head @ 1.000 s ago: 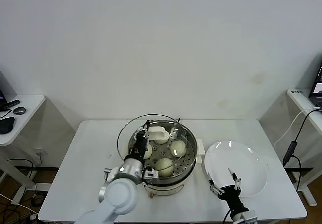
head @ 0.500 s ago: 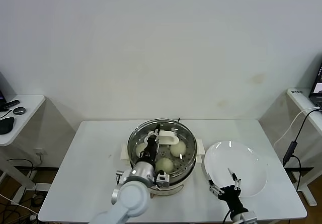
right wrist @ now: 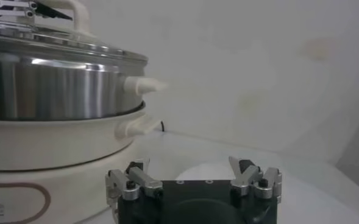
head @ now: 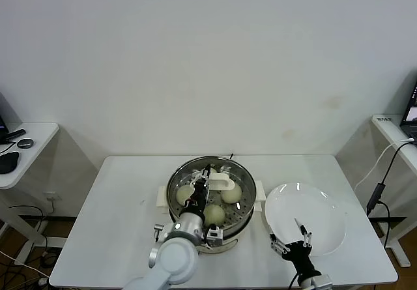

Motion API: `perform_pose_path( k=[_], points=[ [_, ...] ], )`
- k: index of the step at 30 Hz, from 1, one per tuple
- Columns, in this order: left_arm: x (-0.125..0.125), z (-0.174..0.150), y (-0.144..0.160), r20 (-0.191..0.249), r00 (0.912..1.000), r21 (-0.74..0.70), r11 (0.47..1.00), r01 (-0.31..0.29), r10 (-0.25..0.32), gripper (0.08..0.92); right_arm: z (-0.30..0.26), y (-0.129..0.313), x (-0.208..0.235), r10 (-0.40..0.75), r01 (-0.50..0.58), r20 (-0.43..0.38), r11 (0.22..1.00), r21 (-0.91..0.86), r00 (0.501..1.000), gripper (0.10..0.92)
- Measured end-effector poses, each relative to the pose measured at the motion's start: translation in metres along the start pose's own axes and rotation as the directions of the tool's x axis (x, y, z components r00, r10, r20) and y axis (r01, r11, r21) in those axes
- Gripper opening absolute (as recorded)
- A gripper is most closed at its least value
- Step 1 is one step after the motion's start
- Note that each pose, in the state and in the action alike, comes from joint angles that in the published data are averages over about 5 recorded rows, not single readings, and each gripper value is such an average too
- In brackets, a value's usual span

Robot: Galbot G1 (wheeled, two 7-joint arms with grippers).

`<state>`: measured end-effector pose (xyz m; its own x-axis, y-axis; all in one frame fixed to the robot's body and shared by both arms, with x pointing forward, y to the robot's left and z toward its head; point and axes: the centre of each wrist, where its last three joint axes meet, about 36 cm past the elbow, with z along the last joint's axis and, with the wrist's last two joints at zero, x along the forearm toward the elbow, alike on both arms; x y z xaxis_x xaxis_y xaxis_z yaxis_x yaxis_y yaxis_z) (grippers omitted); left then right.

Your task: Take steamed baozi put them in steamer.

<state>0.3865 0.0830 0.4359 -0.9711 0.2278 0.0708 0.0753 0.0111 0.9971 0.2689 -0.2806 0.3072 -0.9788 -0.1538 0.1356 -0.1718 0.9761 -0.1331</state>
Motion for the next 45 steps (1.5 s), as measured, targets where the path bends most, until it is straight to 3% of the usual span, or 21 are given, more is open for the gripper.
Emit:
perform_pose_path(
  k=[17, 24, 31, 38, 42, 45],
  points=[
    [0.002, 0.002, -0.005, -0.008, 1.0, 0.03, 1.0, 0.003, -0.002, 0.185, 0.001, 0.002, 0.0, -0.007, 0.007, -0.001, 1.0, -0.002, 1.0, 0.823],
    [0.013, 0.009, -0.001, 0.007, 0.9998, 0.104, 0.994, 0.018, -0.018, 0.368, 0.001, 0.002, 0.0, -0.009, 0.009, -0.001, 1.0, -0.002, 1.0, 0.823],
    [0.039, 0.023, 0.007, 0.064, 0.9969, 0.285, 0.958, 0.027, -0.047, 0.567, 0.002, 0.0, 0.002, -0.013, 0.013, -0.006, 1.0, 0.003, 1.0, 0.823],
    [0.077, 0.039, 0.01, 0.141, 0.9875, 0.557, 0.83, -0.021, -0.07, 0.763, 0.002, 0.001, 0.001, -0.018, 0.018, -0.001, 1.0, -0.002, 1.0, 0.823],
    [0.1, 0.051, 0.003, 0.16, 0.9813, 0.713, 0.7, -0.04, -0.107, 0.817, 0.001, 0.001, 0.001, -0.016, 0.016, 0.007, 1.0, -0.01, 1.0, 0.823],
    [0.119, 0.062, -0.003, 0.137, 0.9799, 0.814, 0.58, -0.027, -0.145, 0.822, 0.0, -0.001, 0.002, -0.011, 0.011, 0.011, 1.0, -0.016, 1.0, 0.823]
  ],
)
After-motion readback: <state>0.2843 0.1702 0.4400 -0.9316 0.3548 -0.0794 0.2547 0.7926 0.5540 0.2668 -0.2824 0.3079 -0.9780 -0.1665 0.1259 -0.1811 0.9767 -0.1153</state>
